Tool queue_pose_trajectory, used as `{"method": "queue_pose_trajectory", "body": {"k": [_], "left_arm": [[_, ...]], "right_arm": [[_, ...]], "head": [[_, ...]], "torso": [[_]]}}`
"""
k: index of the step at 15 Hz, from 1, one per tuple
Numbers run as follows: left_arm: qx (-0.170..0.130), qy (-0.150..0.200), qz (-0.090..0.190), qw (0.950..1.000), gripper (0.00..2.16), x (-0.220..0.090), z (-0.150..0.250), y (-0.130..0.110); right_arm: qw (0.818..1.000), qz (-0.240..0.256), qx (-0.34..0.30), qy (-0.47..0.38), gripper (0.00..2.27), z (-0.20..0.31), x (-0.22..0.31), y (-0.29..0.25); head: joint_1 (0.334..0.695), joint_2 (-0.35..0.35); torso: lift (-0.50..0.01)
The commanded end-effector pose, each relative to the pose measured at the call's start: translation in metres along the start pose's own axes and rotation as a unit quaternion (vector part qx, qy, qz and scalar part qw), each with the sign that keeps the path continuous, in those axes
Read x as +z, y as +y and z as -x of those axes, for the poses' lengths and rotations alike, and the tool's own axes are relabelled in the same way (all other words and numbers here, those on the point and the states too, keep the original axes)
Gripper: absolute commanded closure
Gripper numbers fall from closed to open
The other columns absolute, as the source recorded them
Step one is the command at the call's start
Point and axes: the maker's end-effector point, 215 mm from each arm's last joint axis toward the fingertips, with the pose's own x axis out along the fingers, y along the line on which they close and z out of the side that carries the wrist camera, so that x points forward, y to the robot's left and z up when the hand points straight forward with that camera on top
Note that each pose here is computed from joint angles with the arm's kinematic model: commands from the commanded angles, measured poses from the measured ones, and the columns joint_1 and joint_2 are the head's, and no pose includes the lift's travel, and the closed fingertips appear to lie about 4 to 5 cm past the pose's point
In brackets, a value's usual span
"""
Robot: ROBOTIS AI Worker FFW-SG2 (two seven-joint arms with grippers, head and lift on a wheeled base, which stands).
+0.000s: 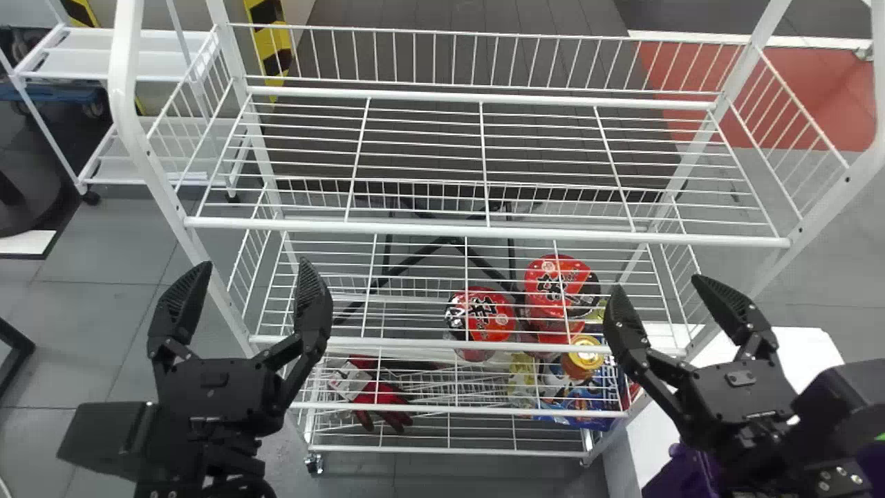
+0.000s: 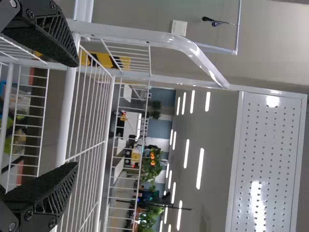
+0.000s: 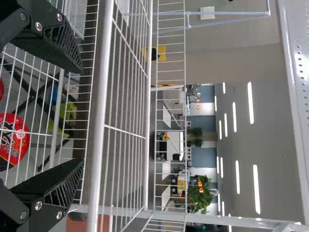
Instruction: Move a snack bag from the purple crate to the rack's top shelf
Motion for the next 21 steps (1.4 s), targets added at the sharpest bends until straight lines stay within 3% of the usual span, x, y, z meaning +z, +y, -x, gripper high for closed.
{"method": "queue_pose_trajectory", "body": {"k": [1, 8, 21], "left_arm": [[-0.003, 0.003, 0.003, 1.0000, 0.08, -0.006, 0.001, -0.006], [-0.001, 0.004, 0.002, 1.0000, 0.08, -0.011, -0.003, -0.006], [0.009, 0.006, 0.000, 0.9999, 0.08, -0.013, -0.007, 0.007]], "right_arm": [[1.000, -0.001, -0.001, -0.003, 0.18, 0.002, -0.006, -0.001], [1.000, 0.005, -0.002, -0.022, 0.18, -0.001, 0.005, -0.004], [1.000, 0.011, -0.001, -0.028, 0.17, -0.009, 0.008, -0.001]], "head": [[0.695, -0.050], [0.695, -0.072], [0.695, -0.048]], "torso": [[-0.157], [-0.185], [-0.238]]}}
